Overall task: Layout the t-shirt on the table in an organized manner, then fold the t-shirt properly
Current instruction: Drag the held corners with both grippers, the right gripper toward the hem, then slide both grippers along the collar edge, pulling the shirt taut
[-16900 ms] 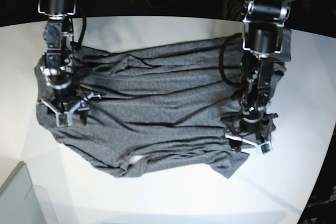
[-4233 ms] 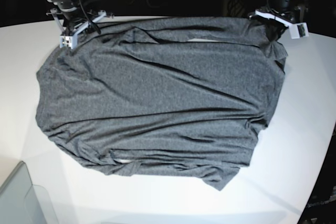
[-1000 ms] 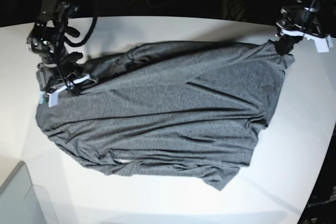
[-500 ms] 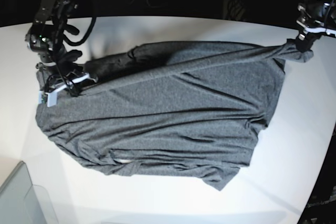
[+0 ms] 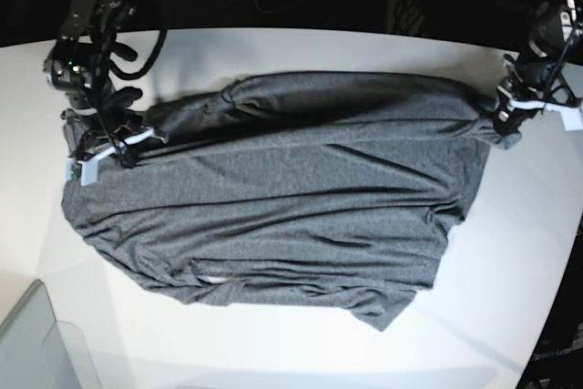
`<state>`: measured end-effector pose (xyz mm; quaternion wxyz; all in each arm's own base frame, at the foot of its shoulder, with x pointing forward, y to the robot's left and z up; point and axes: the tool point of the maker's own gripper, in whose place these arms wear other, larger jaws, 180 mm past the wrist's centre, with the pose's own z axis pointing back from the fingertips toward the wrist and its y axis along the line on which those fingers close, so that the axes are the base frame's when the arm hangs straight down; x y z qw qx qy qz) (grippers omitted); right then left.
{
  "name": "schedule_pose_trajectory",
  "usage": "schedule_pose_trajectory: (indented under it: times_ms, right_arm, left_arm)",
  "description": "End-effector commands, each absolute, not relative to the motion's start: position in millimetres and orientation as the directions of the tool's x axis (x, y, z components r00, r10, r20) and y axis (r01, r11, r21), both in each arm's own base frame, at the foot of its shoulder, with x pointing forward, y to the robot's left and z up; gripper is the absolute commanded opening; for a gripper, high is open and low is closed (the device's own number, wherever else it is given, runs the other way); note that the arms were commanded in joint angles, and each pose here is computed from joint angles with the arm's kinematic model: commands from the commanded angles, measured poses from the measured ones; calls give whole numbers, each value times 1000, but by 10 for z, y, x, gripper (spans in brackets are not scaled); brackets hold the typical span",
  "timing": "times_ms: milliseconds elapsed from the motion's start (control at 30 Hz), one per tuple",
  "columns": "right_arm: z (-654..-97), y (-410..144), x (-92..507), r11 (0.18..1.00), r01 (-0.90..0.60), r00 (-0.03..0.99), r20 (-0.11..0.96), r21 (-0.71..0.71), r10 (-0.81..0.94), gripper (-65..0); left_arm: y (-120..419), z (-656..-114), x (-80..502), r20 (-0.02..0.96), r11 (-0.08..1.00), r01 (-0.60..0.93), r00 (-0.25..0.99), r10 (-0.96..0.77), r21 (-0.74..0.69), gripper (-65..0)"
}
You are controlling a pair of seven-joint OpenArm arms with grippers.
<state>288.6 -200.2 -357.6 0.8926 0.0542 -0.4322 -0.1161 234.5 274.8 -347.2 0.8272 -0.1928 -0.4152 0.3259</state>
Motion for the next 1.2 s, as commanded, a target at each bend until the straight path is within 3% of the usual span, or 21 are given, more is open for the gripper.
schedule_pose_trajectory:
  times_ms: [0,200,433,667,967,1167]
  right_arm:
    - [-3453,-2037,2958,969,153,560,791,194,-246,-650]
    - [-3508,-2033,2899,969,155,575,780,190,-245,-650]
    - [-3580,-2012,2815,970,156,595,765,189,-245,-650]
    - [-3666,-2006,2710,970,160,619,747,185,-245,-650]
    - [-3846,-2014,2592,968,172,659,709,185,-252,-650]
    - [-3919,-2013,2511,967,177,676,691,183,-255,-650]
  left_arm:
    - [2822,-3492,2385,551,709,-393,449,703,-585,-650]
    - [2894,-3868,2393,433,663,-469,511,743,-584,-650]
    - [2987,-3890,2442,502,736,-464,539,676,-493,-647]
    - [2978,-3896,2450,503,739,-462,543,673,-490,-505]
    - [2760,-3989,2440,476,756,-431,594,649,-493,-482]
    - [2783,-3989,2428,477,756,-436,592,650,-489,-362]
